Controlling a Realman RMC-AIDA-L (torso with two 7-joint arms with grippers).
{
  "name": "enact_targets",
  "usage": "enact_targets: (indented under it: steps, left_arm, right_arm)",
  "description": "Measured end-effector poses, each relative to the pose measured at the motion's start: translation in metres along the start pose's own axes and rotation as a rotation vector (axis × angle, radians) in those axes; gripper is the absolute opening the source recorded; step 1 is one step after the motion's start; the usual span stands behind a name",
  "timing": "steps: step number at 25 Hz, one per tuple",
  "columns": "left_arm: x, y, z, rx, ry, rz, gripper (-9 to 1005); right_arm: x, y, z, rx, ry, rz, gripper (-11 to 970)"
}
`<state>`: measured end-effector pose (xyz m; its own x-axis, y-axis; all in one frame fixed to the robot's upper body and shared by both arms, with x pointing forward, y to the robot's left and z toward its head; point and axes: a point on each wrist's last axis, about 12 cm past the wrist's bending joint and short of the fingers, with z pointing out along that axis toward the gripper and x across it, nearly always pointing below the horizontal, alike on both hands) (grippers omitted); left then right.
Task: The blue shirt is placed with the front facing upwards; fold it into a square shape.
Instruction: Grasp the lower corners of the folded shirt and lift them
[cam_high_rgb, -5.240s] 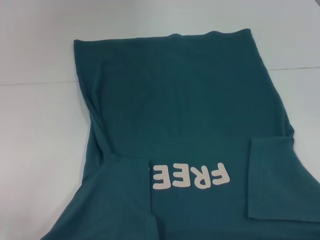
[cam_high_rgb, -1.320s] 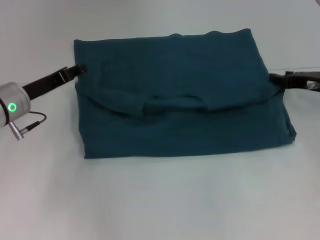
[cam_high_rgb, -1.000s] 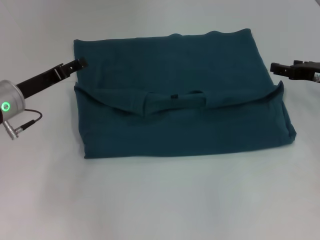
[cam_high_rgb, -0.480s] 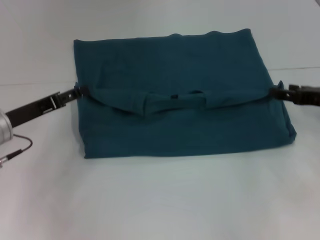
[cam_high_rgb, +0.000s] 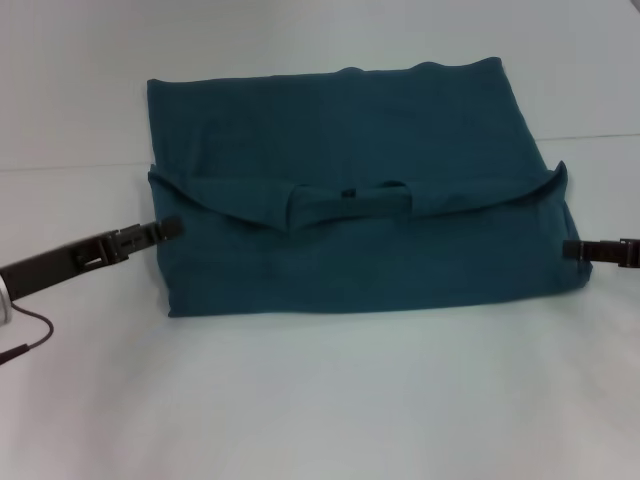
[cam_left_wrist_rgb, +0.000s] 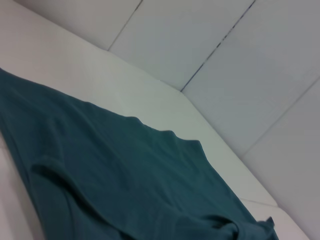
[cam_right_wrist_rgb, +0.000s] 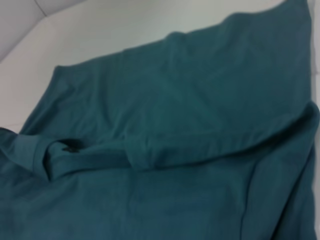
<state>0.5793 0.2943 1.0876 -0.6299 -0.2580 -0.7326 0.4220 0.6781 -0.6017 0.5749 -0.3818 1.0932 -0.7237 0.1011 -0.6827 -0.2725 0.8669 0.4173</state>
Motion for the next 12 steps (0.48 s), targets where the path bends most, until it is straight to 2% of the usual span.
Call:
enact_targets:
  steps: [12]
  left_arm:
    - [0.005,-0.003,0.003,0.017,0.029,0.019,859]
  right_arm:
    - [0.002,0.008,0.020,0.034,0.048,-0.022,791]
